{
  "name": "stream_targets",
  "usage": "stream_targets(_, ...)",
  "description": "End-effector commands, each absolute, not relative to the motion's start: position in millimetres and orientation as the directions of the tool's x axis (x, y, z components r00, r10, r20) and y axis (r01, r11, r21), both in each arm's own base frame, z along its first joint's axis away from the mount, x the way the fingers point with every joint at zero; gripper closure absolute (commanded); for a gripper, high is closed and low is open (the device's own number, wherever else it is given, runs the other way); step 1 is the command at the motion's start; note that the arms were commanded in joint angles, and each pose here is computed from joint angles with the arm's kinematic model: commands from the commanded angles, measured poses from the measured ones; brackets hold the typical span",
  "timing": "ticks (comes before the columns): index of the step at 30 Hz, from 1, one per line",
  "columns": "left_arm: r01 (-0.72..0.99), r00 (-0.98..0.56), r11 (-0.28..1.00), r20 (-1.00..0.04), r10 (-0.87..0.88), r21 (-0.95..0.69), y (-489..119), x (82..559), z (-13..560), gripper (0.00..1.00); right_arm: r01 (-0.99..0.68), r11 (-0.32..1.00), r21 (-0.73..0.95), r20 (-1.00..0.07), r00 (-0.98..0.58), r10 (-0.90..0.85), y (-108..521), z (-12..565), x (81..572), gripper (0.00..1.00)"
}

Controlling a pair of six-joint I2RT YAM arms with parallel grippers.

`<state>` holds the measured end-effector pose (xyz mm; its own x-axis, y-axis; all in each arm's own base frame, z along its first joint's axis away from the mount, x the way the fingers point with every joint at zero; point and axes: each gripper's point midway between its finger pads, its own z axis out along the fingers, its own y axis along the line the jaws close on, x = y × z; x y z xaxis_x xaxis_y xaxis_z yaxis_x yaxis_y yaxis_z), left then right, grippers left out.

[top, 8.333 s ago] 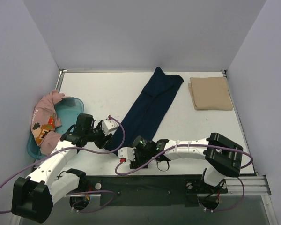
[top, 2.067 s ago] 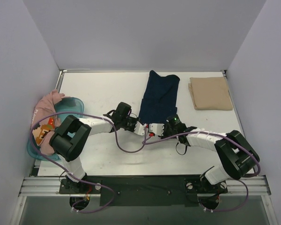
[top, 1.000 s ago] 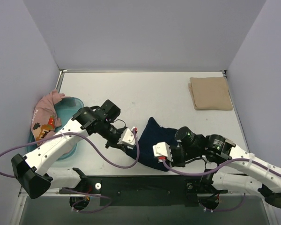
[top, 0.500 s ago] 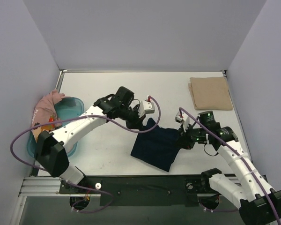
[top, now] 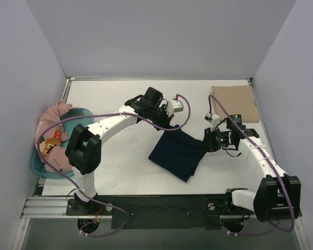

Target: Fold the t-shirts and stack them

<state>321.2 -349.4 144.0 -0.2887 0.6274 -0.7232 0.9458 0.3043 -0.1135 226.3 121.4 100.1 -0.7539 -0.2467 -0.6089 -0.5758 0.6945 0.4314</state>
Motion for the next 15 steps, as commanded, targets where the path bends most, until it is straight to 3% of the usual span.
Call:
stream_targets(1,0.944,-0.199,0.330,-0.805,0.559,-0.005,-371.2,366.9,171.0,1.00,-0.482,0.777,0.406,-0.581,-0.792,-0.188,102.5,97.1,253.1,1.00)
stream_targets(6,0.945,-0.166,0.325,-0.803,0.573,0.037,-385.3,385.5,147.6,1.00,-0.381,0.844,0.378,-0.539,-0.832,-0.134,80.3,80.2,267.7,1.00)
stream_targets(13,0.947,-0.094,0.306,-0.830,0.549,0.095,-418.2,397.7,132.9,0.99,-0.254,0.897,0.360,-0.489,-0.871,-0.050,59.1,61.0,281.7,0.89)
stream_targets(15,0.942,-0.109,0.324,-0.838,0.535,0.085,-427.5,406.0,127.4,0.84,-0.193,0.926,0.324,-0.480,-0.877,-0.015,48.4,54.8,288.8,0.85)
